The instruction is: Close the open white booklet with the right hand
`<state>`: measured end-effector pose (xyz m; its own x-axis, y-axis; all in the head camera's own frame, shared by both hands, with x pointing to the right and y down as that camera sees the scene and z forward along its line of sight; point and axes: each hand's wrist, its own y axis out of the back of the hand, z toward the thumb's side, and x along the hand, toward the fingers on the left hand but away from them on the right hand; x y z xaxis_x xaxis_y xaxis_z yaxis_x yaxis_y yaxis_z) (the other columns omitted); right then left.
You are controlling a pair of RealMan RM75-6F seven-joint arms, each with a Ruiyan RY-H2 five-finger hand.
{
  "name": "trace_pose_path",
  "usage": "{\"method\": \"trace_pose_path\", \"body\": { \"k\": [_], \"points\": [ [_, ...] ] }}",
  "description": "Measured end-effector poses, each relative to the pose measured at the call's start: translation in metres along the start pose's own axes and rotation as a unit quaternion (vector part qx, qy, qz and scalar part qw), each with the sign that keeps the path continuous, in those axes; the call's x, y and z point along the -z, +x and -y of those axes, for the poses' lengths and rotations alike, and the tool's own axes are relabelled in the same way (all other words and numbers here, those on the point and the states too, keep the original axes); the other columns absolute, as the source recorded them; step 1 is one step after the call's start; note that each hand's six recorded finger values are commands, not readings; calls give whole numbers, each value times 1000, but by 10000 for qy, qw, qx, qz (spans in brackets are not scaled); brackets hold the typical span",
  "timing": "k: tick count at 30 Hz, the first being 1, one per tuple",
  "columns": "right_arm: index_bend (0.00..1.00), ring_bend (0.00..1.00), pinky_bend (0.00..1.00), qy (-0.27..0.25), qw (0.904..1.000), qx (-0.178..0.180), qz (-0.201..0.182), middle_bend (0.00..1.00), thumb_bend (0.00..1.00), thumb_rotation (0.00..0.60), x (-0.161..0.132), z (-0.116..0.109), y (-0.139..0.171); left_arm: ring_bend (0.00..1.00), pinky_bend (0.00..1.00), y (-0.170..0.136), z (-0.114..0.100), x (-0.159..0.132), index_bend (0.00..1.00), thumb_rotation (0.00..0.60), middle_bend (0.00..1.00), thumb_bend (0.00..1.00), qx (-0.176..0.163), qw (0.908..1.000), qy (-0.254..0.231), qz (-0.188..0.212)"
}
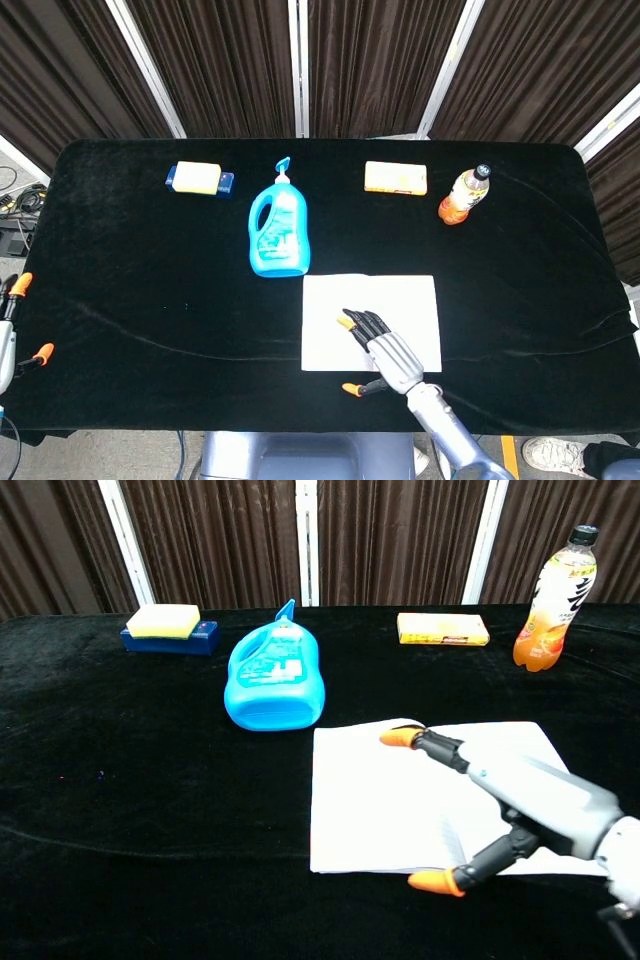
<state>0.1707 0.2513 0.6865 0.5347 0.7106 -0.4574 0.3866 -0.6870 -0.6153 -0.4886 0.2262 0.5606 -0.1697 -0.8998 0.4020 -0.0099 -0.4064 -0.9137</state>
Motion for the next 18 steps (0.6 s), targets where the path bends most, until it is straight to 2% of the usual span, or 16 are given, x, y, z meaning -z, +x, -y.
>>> {"method": "trace_pose_path", "body": {
  "k": [18],
  "points": [
    [0,0,0,215,9992,-40,341,0,49,600,14,34,-25,0,0,4,-4,10,0,600,0,216,95,9998,-64,-170]
  ]
}}
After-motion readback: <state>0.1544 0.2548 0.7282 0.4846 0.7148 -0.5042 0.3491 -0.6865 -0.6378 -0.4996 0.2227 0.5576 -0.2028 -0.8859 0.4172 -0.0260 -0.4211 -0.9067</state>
